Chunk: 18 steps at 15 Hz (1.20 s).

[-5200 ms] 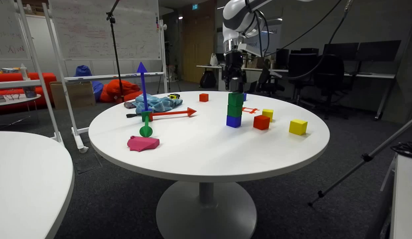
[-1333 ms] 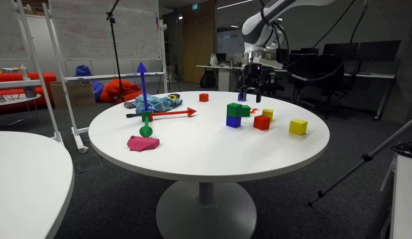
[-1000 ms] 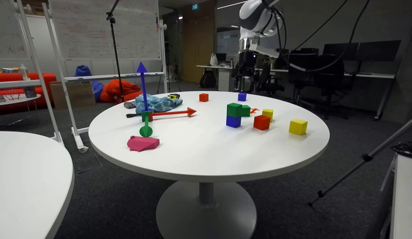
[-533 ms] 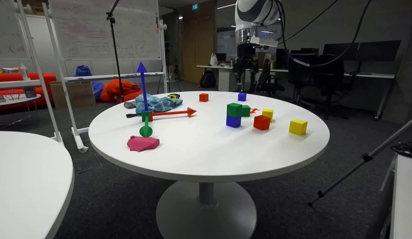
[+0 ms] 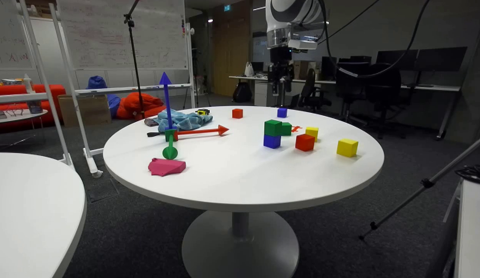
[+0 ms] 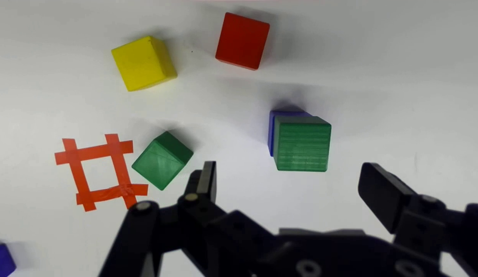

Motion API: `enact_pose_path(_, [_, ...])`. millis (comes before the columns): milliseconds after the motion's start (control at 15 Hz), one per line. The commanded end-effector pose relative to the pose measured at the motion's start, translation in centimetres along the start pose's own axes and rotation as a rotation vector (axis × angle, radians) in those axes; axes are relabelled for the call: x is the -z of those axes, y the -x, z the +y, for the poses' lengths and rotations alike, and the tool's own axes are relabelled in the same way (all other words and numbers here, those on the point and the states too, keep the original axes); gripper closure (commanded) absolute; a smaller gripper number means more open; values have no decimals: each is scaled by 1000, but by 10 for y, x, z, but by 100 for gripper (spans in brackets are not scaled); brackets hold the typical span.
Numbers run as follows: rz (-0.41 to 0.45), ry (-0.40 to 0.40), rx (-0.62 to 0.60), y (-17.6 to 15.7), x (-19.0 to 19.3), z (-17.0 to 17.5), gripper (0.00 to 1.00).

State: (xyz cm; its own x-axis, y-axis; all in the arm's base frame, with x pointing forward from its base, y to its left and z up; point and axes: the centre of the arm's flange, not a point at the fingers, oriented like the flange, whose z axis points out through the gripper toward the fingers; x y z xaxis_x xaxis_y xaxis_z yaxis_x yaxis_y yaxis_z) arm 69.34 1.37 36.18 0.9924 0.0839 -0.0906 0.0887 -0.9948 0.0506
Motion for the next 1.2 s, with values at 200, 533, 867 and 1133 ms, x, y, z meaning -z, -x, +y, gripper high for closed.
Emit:
enact_pose_path(200, [18,-115,-19,-18,5,-10,0])
enact_pose_path(533, [-7,-246,-81,-16,-23,-12,0])
enact_pose_path(867, [-37,-296,-123,-22,-47,-1,0])
enact_pose_path(1133, [-48,-294,-146,-24,-54,9,0])
